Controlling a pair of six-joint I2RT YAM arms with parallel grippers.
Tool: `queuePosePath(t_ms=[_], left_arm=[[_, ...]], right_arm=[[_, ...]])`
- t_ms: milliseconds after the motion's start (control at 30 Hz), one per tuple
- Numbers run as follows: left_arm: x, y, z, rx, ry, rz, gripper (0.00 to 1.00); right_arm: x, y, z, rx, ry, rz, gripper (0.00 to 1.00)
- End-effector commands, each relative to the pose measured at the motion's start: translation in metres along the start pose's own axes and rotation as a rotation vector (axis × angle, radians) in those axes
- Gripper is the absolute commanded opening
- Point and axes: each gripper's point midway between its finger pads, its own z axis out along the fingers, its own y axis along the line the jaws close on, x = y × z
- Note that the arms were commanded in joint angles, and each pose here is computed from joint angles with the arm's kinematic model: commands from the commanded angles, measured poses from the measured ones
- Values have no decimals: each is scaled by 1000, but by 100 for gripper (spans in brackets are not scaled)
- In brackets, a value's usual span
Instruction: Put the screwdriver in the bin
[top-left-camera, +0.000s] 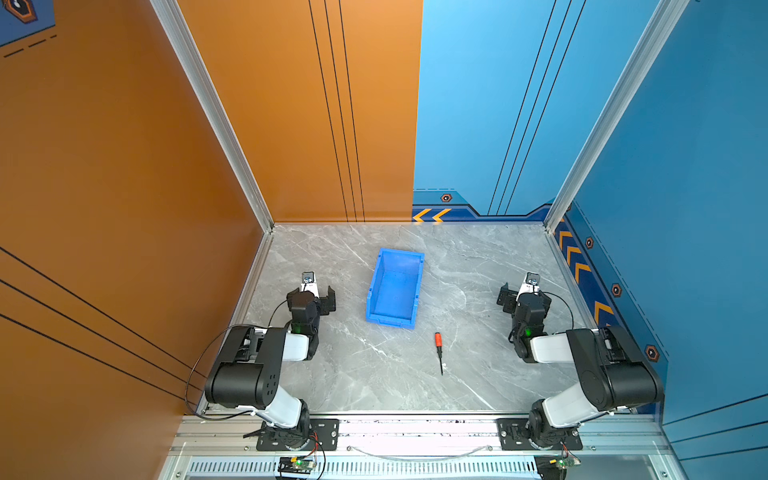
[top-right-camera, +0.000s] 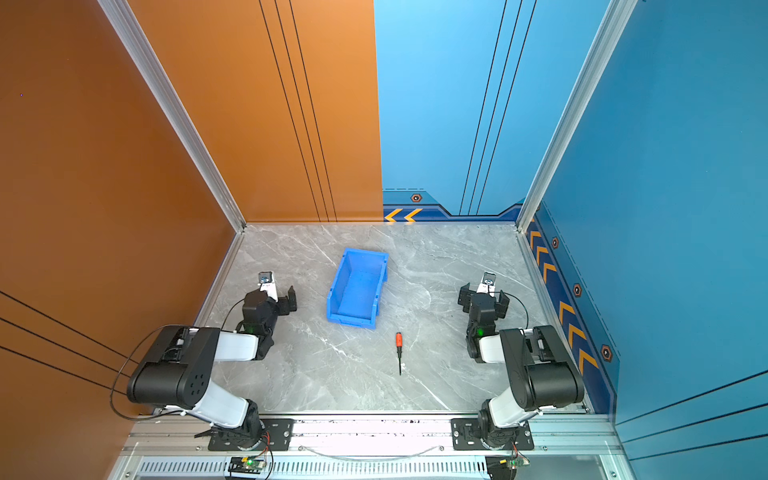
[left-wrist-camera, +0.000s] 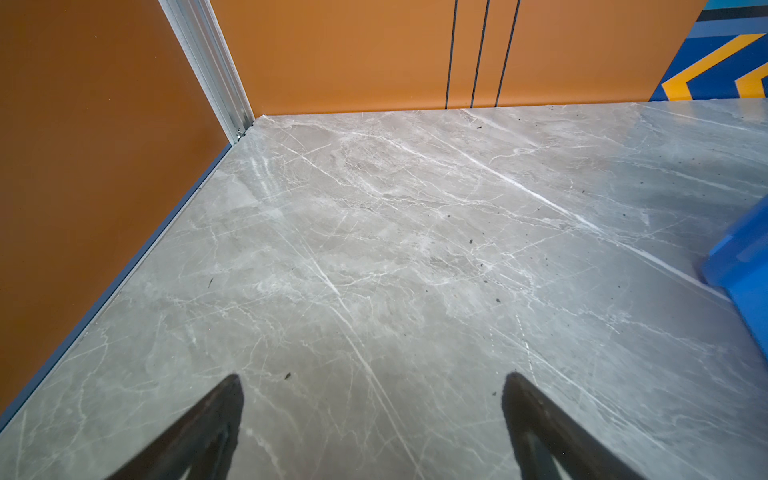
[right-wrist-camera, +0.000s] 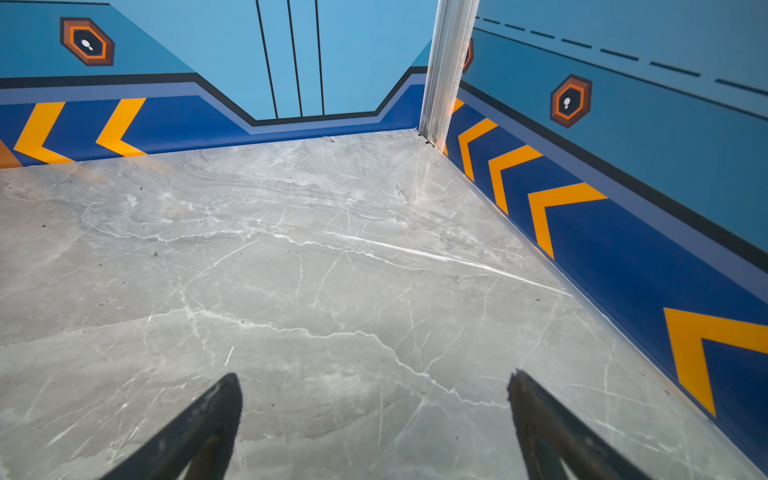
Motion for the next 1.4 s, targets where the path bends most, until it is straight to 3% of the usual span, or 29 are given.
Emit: queuePosePath(t_ms=[0,500,633,833,933,1000,1100,1233,1367], left_arm=[[-3,-2,4,17,0,7,98],[-18,-2,-5,19,-11,11,98],[-19,8,-12,-9,82,-7,98],[-31,10,-21,-23,116,10,98],[-35,17,-27,-73,212,6,98],[-38,10,-31,-31,274,-2,98],[-47,-1,-40,9,274,-53,98],[-52,-18,-51,74,339,-123,98],[-52,-54,-64,247,412,-140,98]], right_arm=[[-2,-1,2,0,-1,12,100],[-7,4,-3,-5,-21,-11,100],[-12,8,-10,-33,-46,-20,100],[-41,10,-24,-49,-24,-45,100],[-54,9,-33,-47,-23,17,100],[-63,13,-39,-62,-20,72,100],[-73,26,-52,-94,24,108,100],[-71,28,-68,-63,142,238,100],[-57,31,-79,-69,299,335,100]])
